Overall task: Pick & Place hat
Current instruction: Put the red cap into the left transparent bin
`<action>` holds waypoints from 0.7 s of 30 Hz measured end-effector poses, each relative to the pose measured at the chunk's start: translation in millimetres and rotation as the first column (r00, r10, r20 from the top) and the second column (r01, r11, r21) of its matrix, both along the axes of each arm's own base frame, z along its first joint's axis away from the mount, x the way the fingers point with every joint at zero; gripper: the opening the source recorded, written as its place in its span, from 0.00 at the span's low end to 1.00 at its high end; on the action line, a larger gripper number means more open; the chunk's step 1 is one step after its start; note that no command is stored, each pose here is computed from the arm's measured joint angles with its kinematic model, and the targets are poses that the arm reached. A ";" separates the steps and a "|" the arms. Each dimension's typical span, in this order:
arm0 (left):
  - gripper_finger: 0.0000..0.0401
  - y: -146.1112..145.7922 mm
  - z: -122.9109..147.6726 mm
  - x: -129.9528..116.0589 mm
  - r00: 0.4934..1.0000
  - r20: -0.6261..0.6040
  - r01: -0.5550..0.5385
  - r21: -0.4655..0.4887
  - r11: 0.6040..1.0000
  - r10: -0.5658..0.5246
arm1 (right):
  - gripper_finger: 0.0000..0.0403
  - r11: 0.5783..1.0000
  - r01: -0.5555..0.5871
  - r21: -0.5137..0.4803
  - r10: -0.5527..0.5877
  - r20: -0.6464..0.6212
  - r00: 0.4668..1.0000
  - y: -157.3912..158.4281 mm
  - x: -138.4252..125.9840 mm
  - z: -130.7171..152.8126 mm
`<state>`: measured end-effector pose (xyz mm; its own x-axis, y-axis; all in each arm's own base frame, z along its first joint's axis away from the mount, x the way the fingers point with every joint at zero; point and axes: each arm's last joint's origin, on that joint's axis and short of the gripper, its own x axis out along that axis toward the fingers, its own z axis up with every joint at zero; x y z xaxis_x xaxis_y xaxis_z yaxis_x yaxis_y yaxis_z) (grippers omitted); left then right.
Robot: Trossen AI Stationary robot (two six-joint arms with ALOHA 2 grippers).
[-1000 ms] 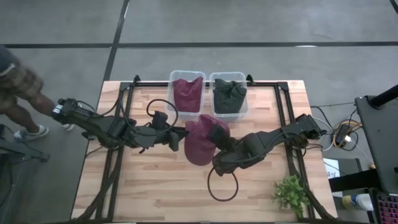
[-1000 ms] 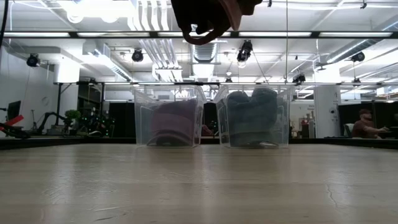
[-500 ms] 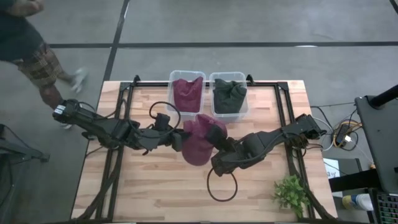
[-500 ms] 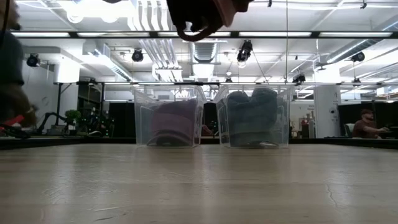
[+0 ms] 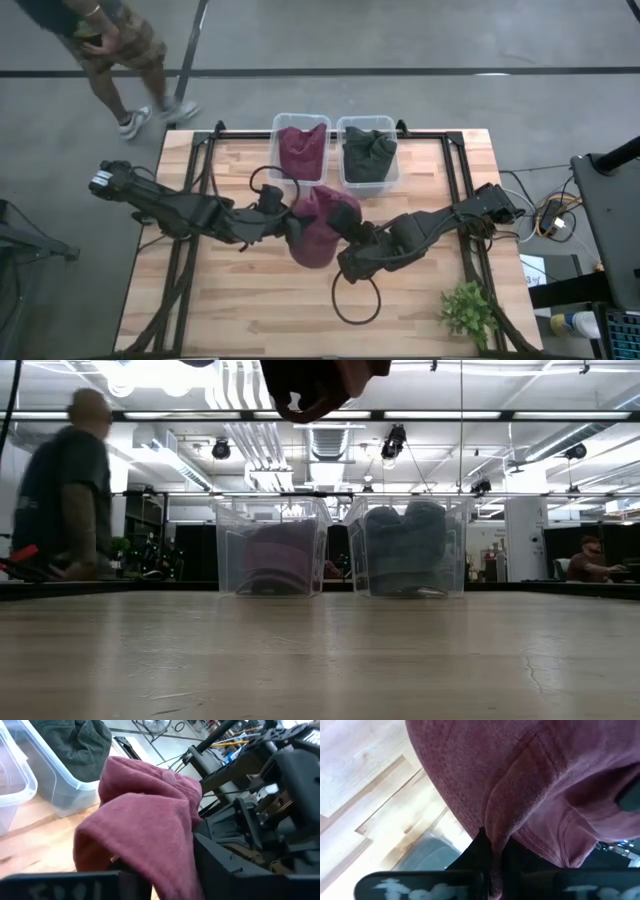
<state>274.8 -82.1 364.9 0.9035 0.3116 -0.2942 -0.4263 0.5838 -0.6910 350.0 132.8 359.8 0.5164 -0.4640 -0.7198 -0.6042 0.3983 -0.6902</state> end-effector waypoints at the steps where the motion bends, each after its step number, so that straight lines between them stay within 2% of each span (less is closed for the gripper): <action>1: 0.29 -0.2 -0.7 0.6 1.000 -0.005 0.002 0.008 1.000 -0.002 | 0.03 1.000 0.005 0.003 -0.005 0.003 1.000 0.0 0.0 0.0; 8: 0.03 -0.9 -1.2 2.1 0.999 -0.024 0.027 0.071 0.997 -0.026 | 0.03 0.998 0.046 0.036 -0.047 0.030 0.998 0.1 0.1 0.0; 16: 0.01 3.1 1.4 -1.8 0.999 -0.036 -0.012 0.131 0.991 0.017 | 0.04 0.989 0.123 0.087 -0.129 0.065 0.990 -0.9 -1.9 0.6; 21: 0.00 14.9 2.3 -9.9 0.991 -0.069 -0.097 0.182 0.978 0.111 | 0.11 0.980 0.173 0.101 -0.179 0.049 0.983 -4.8 -14.2 6.8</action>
